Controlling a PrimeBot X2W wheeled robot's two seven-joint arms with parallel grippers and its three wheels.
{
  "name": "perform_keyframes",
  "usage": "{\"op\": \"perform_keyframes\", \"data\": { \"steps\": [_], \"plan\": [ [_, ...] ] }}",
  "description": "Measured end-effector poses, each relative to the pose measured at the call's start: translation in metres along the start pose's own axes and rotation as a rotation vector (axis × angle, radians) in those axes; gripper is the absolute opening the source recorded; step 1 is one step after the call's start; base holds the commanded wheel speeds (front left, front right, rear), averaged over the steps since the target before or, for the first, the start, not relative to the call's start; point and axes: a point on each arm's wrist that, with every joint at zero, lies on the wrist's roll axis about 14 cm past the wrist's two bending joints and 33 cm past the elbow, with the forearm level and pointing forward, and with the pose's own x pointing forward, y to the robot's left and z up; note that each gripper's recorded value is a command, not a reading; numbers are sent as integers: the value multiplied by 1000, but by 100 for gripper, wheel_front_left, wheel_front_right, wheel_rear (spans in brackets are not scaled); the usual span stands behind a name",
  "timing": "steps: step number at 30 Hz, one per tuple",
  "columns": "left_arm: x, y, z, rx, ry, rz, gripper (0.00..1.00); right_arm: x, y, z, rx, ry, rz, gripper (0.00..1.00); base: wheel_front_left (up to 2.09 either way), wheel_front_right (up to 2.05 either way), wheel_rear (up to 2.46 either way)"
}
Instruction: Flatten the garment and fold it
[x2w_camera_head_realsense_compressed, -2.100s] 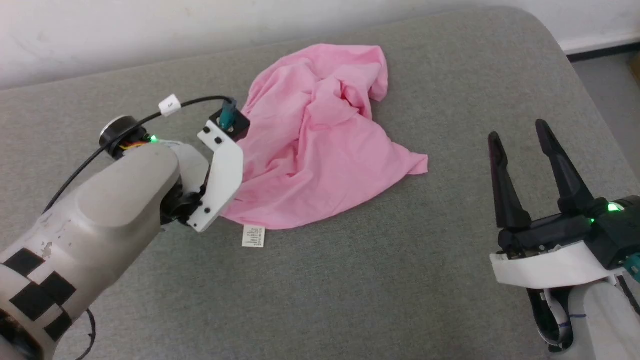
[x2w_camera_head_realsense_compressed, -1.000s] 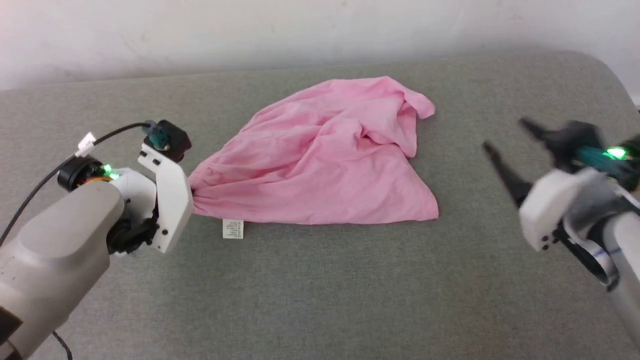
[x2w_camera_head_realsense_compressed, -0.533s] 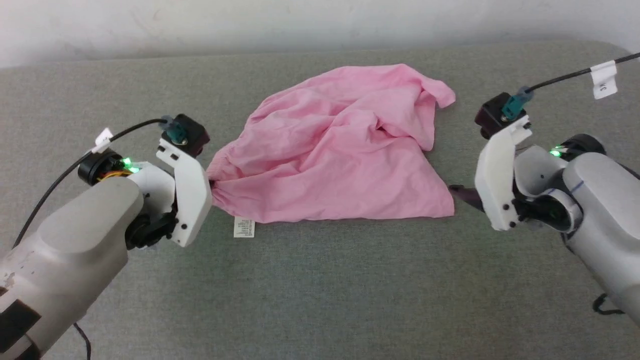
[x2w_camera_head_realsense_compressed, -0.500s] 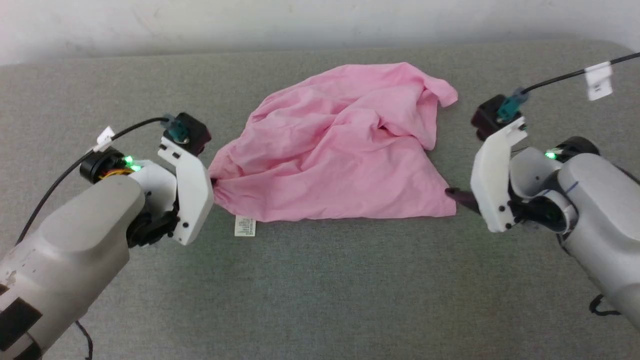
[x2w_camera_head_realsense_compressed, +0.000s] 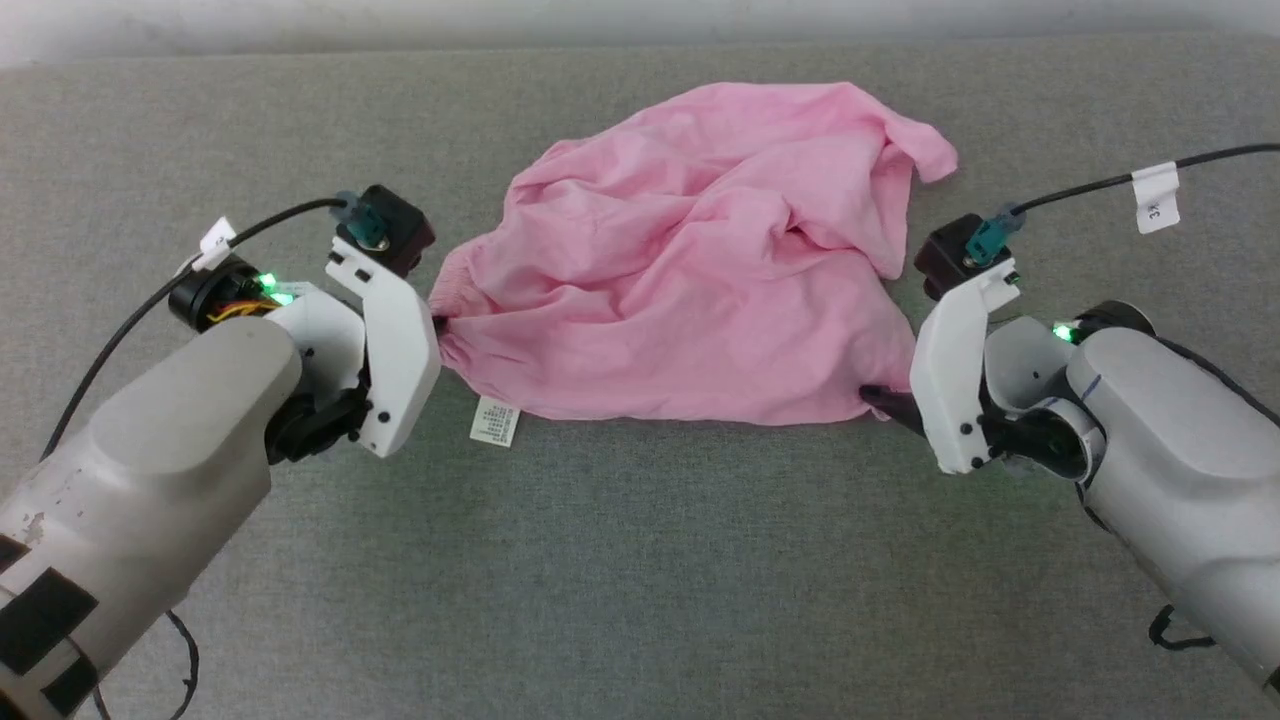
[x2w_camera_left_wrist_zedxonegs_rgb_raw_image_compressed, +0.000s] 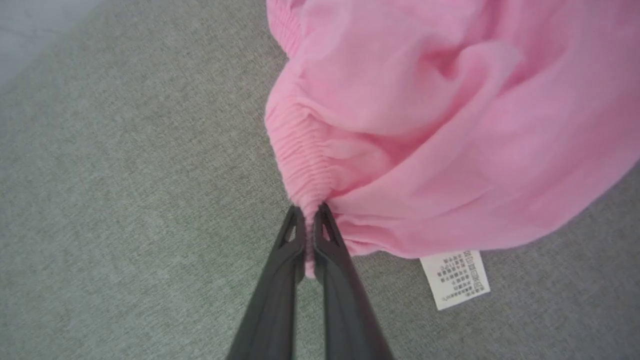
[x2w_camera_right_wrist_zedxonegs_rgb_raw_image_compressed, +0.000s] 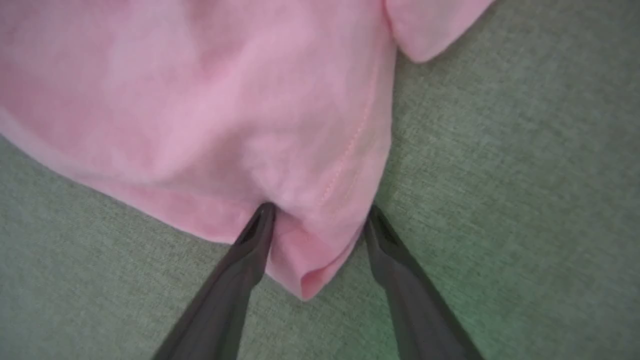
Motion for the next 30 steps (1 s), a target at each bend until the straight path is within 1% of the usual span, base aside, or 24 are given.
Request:
{"op": "perform_keyframes", "data": {
  "steps": [1, 6, 10, 12, 14, 15, 17, 18, 22, 26, 30],
  "plan": [
    [1, 1, -2, -2, 4, 0, 0, 1, 0, 1, -4, -2, 2, 0, 0, 0, 0],
    [2, 3, 1, -5, -12, 8, 0, -1, 4, 9, -18, -59, 10, 0, 0, 0, 0],
    [-5, 4, 11, -21, -67, 19, 0, -12, 6, 14, -26, -126, 8, 0, 0, 0, 0],
    [-11, 3, 17, -42, -119, 20, 0, -21, 6, 19, -49, -185, 2, 0, 0, 0, 0],
    [-19, -1, 26, -84, -190, 11, 0, -34, 11, 32, -39, -286, 20, 0, 0, 0, 0],
    [-24, -4, 32, -99, -228, 2, 0, -44, 15, 42, -40, -349, 33, 0, 0, 0, 0],
    [-36, -8, 42, -87, -286, -3, 0, -65, 23, 61, -43, -458, 57, 0, 0, 0, 0],
    [-43, -8, 49, -80, -320, -1, 0, -75, 23, 66, -62, -498, 51, 0, 0, 0, 0],
    [-82, -8, 87, -84, -492, 2, 0, -121, 15, 88, -107, -664, 7, 0, 0, 0, 0],
    [-127, -9, 124, -89, -664, 0, 0, -180, 12, 122, -143, -863, -32, 0, 0, 0, 0],
    [-176, -1, 163, -77, -847, 38, 0, -239, 10, 152, -171, -1034, -76, 0, 0, 0, 0]
  ]
}}
